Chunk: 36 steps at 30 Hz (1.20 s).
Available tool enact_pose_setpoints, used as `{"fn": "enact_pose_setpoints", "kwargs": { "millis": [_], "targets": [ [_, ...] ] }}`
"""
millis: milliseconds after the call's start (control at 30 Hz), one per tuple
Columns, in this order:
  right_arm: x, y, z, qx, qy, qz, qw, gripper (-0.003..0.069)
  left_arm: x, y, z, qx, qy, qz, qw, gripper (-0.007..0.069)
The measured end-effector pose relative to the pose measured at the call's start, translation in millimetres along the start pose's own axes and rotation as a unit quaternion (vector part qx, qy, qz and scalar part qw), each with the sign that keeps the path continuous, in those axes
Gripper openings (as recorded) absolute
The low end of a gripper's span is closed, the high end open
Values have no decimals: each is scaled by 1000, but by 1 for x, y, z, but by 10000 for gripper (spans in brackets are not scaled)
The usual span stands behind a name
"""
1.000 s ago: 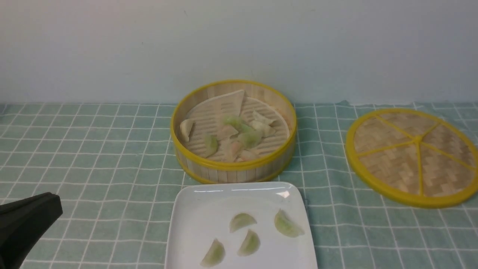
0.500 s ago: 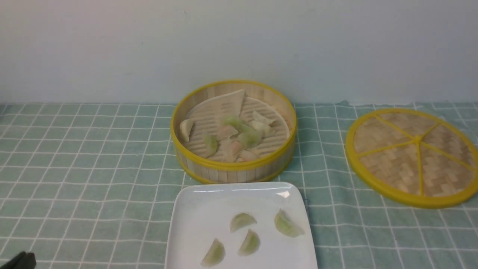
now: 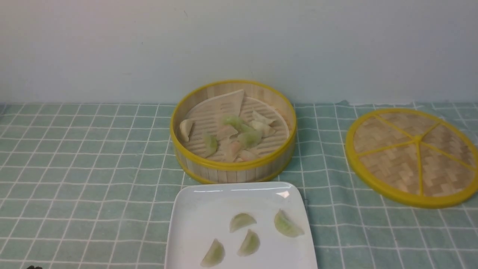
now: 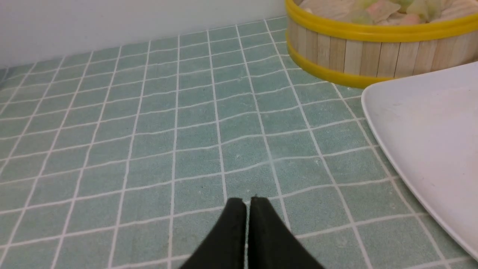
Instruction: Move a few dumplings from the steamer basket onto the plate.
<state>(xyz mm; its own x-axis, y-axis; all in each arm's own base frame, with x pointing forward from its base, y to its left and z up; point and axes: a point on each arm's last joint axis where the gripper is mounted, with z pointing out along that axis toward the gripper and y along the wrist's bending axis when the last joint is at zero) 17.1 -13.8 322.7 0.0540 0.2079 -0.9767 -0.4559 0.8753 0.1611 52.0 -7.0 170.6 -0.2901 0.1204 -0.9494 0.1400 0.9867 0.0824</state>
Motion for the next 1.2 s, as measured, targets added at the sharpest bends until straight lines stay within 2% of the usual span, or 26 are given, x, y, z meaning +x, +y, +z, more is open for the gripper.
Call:
{"fn": "enact_pose_setpoints", "kwargs": {
  "millis": [567, 700, 867, 1067, 1133, 1200],
  "targets": [
    [0, 0, 0, -1, 1, 1, 1000, -15, 0, 0, 0, 0, 0, 0, 1000, -6],
    [4, 6, 0, -31, 20, 12, 999, -15, 0, 0, 0, 0, 0, 0, 1000, -6],
    [4, 18, -2, -97, 21, -10, 995, -15, 0, 0, 0, 0, 0, 0, 1000, -6],
    [1, 22, -2, -127, -5, -12, 992, -15, 0, 0, 0, 0, 0, 1, 1000, -6],
    [4, 22, 0, -114, -7, -15, 993, -15, 0, 0, 0, 0, 0, 1, 1000, -6],
    [16, 19, 5, -50, -6, -26, 998, -15, 0, 0, 0, -1, 0, 1, 1000, -6]
  ]
}}
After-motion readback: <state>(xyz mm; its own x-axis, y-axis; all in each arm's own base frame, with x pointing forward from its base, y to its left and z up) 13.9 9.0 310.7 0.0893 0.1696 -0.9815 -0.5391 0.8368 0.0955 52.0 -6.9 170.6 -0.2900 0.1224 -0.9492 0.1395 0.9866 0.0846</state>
